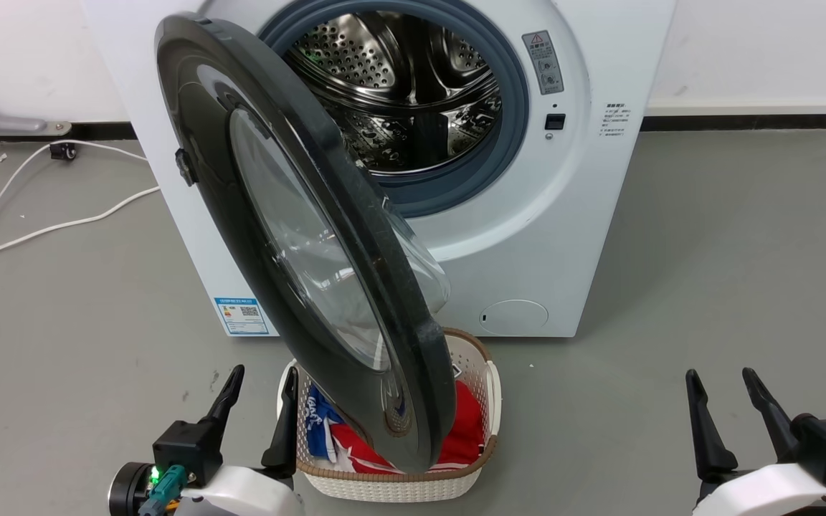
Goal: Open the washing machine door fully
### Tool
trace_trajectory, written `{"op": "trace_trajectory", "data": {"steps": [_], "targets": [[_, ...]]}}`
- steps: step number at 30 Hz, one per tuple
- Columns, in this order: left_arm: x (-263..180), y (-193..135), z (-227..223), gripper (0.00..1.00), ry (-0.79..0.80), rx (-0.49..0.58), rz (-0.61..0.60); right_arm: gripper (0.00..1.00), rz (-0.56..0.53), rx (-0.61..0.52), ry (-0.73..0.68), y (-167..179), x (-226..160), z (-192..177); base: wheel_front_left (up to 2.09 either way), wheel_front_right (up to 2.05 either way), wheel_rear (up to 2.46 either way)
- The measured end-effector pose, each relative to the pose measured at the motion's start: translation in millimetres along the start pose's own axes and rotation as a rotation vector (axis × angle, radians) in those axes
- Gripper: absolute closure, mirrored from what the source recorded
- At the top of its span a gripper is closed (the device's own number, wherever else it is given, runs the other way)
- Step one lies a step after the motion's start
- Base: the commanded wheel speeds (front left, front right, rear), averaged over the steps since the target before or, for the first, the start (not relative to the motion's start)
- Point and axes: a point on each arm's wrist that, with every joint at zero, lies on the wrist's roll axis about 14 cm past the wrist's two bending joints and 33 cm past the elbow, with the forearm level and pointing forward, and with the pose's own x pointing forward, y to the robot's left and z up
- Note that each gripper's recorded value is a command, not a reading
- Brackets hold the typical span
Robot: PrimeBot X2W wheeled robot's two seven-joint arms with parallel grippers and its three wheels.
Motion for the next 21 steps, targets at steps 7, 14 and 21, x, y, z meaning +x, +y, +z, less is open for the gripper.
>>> {"op": "trace_trajectory", "data": {"steps": [7,14,21], "targets": [[0.7,-1.1,0.4,0.00,-0.001,-0.002,-0.001,0.00,0.004,-0.004,0.002,1.8,-1.3,0.0,0.00,0.00,0.00],[2.5,-1.1,3.6,1.00,-0.010,-0.006,0.001,0.00,0.008,-0.004,-0.008,3.8,-3.2,2.9,0.00,0.00,0.00],[9.8,0.8,21.8,1.00,-0.051,0.008,0.002,0.00,0.005,0.001,-0.019,2.9,-4.0,6.5,0.00,0.00,0.00]]}}
